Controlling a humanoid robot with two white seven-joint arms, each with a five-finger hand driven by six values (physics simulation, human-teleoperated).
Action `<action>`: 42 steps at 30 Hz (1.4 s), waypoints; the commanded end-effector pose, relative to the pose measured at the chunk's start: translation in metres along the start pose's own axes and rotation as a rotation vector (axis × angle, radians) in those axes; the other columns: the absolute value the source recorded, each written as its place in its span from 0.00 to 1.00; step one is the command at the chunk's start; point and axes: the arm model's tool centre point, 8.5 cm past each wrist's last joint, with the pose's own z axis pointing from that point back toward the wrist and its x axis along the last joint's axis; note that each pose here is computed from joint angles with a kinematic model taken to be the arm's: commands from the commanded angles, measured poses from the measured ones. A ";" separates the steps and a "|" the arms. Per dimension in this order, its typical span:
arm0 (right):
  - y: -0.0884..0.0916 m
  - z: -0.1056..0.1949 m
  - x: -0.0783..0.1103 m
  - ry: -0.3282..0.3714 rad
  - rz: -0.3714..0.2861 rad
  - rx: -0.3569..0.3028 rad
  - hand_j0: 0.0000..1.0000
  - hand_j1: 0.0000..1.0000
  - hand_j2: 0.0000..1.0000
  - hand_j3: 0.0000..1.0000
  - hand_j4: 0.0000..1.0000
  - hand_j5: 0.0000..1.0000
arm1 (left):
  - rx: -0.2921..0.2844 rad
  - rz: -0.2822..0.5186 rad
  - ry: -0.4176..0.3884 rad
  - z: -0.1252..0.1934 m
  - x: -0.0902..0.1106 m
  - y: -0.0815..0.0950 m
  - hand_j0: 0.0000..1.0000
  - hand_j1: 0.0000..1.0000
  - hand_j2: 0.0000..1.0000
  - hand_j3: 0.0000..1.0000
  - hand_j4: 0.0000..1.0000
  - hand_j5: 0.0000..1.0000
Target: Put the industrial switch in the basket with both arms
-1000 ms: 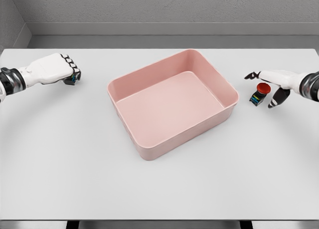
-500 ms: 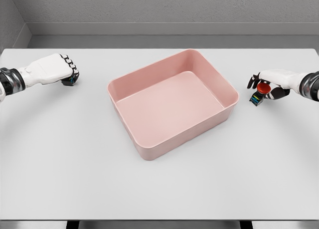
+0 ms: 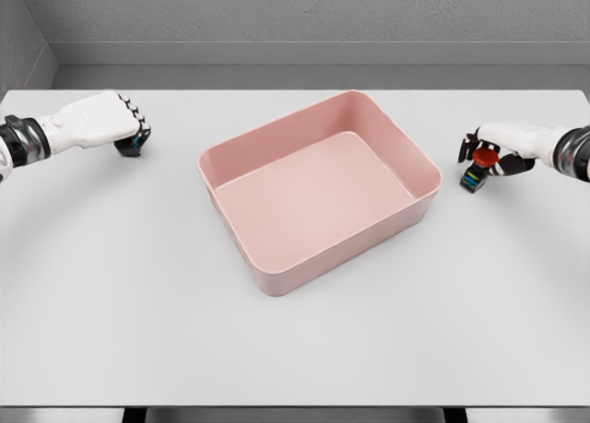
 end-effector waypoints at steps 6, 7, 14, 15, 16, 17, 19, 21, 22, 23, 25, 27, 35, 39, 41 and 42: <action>-0.010 0.011 -0.003 0.008 0.024 -0.020 0.53 0.53 0.53 0.53 0.53 0.53 | 0.013 0.001 -0.005 -0.001 0.001 0.004 0.33 0.33 0.33 0.33 0.33 0.33; -0.011 0.014 -0.007 0.018 0.027 -0.022 0.53 0.53 0.53 0.53 0.53 0.53 | 0.013 0.001 -0.005 -0.001 0.001 0.004 0.33 0.33 0.33 0.33 0.33 0.33; -0.033 0.040 -0.024 0.062 0.047 -0.067 0.54 0.54 0.54 0.54 0.54 0.54 | 0.005 0.001 -0.016 -0.002 0.004 0.001 0.49 0.49 0.49 0.49 0.49 0.49; -0.034 0.042 -0.027 0.069 0.049 -0.067 0.54 0.54 0.54 0.54 0.54 0.54 | 0.006 0.001 -0.015 -0.002 0.004 0.001 0.53 0.53 0.53 0.53 0.53 0.53; -0.042 0.044 -0.026 0.072 0.054 -0.082 0.54 0.54 0.54 0.54 0.54 0.54 | 0.006 0.001 -0.015 -0.002 0.004 0.001 0.54 0.54 0.54 0.54 0.54 0.54; -0.044 0.045 -0.026 0.071 0.055 -0.087 0.54 0.54 0.54 0.54 0.54 0.54 | 0.006 0.001 -0.015 -0.002 0.004 0.001 0.55 0.55 0.55 0.55 0.55 0.55; -0.051 0.047 -0.023 0.066 0.061 -0.104 0.54 0.54 0.54 0.54 0.54 0.54 | 0.006 0.001 -0.015 -0.002 0.004 0.001 0.57 0.57 0.57 0.57 0.57 0.57; -0.064 0.050 -0.017 0.055 0.072 -0.132 0.54 0.54 0.54 0.54 0.54 0.54 | 0.006 0.001 -0.015 -0.002 0.004 0.001 0.60 0.60 0.60 0.60 0.60 0.60; -0.067 0.051 -0.011 0.043 0.082 -0.141 0.54 0.54 0.54 0.54 0.54 0.54 | 0.005 0.002 -0.016 -0.002 0.004 0.001 0.62 0.62 0.62 0.62 0.62 0.62; -0.071 0.053 -0.004 0.028 0.092 -0.153 0.54 0.54 0.54 0.54 0.54 0.54 | 0.005 0.002 -0.016 -0.002 0.004 0.001 0.66 0.66 0.66 0.66 0.66 0.66; -0.077 0.055 0.008 0.002 0.110 -0.171 0.54 0.54 0.54 0.54 0.54 0.54 | 0.005 0.002 -0.016 -0.002 0.004 0.001 0.70 0.70 0.70 0.70 0.70 0.70; -0.080 0.057 0.021 -0.029 0.131 -0.186 0.53 0.53 0.53 0.53 0.53 0.53 | 0.010 0.001 -0.023 -0.004 0.006 0.002 0.72 0.72 0.72 0.72 0.72 0.72; -0.087 0.045 0.073 -0.160 0.146 -0.225 0.53 0.53 0.53 0.53 0.53 0.53 | 0.017 0.001 -0.032 -0.006 0.009 0.004 0.85 0.85 0.85 0.85 0.85 0.85; -0.086 0.042 0.103 -0.239 0.159 -0.238 0.53 0.53 0.53 0.53 0.53 0.53 | 0.030 -0.005 -0.052 -0.007 0.013 0.009 0.87 0.87 0.87 0.87 0.87 0.87; -0.083 0.040 0.119 -0.281 0.166 -0.242 0.53 0.53 0.53 0.53 0.53 0.53 | 0.033 -0.006 -0.059 -0.008 0.015 0.010 0.89 0.89 0.89 0.89 0.89 0.89; -0.082 0.040 0.123 -0.293 0.169 -0.241 0.54 0.54 0.54 0.54 0.54 0.54 | 0.033 -0.007 -0.061 -0.007 0.015 0.011 0.91 0.91 0.91 0.91 0.91 0.91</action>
